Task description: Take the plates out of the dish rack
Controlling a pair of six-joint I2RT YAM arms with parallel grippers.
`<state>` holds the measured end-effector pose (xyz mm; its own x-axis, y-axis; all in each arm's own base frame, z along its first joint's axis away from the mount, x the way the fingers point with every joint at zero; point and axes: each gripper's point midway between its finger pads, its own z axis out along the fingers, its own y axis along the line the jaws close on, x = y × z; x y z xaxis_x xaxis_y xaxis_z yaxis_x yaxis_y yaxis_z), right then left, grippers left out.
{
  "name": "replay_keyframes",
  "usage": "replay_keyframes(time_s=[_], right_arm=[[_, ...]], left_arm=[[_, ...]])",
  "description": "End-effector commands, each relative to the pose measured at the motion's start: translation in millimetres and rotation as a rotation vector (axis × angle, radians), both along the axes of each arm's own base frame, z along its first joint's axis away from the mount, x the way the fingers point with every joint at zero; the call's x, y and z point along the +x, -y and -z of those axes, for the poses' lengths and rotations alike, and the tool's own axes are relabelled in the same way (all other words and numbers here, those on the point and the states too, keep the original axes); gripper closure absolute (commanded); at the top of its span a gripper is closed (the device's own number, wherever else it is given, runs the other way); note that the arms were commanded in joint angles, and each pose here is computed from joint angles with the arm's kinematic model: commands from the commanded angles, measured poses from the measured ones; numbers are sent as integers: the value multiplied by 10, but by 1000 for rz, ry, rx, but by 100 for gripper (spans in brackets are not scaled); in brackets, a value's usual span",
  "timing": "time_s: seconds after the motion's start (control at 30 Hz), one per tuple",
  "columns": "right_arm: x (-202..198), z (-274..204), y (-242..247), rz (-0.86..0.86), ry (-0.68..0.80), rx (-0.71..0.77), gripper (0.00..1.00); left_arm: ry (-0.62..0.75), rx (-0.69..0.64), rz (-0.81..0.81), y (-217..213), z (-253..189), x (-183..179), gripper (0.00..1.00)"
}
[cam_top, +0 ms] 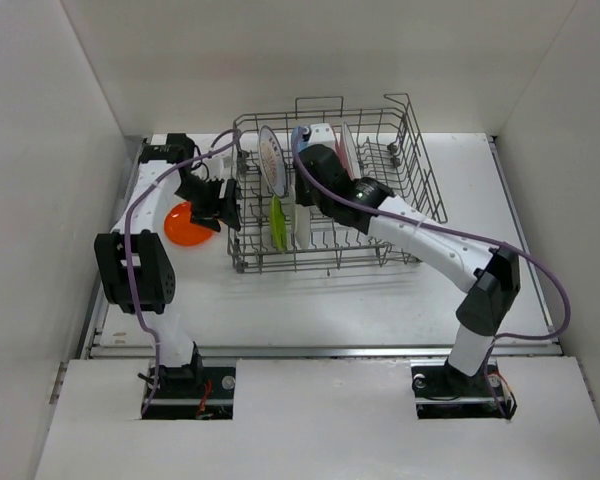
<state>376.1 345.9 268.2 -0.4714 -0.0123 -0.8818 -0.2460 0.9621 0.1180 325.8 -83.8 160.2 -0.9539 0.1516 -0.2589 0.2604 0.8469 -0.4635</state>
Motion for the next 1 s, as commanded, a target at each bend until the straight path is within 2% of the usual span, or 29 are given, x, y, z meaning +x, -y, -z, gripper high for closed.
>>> replay_keyframes(time_s=[0.0,0.13,0.27,0.4,0.47,0.7,0.8,0.9,0.93,0.97], right_arm=[[46,-964,259,43,159,204,100],[63,-1400,296,28,233,247,100],[89,-1319,272,25,208,208,100],[47,-1348,362,42,219,210,100],[-3,-1499,431,34,253,214,100],[-144,-1386,382,-10,272,86,100],[-365,-1257,255,-29,313,-42,100],[-633,-1103,144,-12,404,-278,100],[-766,-1034,128,21,459,-403,100],[-747,-1136,116,19,494,-415,100]], left_arm=[[-18,5,-4,43,38,16,41],[-38,6,17,113,100,5,49],[-86,-24,22,162,190,-9,57],[-77,-20,22,156,173,11,59],[-40,0,19,124,86,38,52],[142,13,4,98,-536,123,36],[251,7,-4,101,-907,130,29],[355,-28,-3,150,-1270,136,25],[387,-59,1,197,-1434,112,21],[400,-76,8,221,-1492,76,18]])
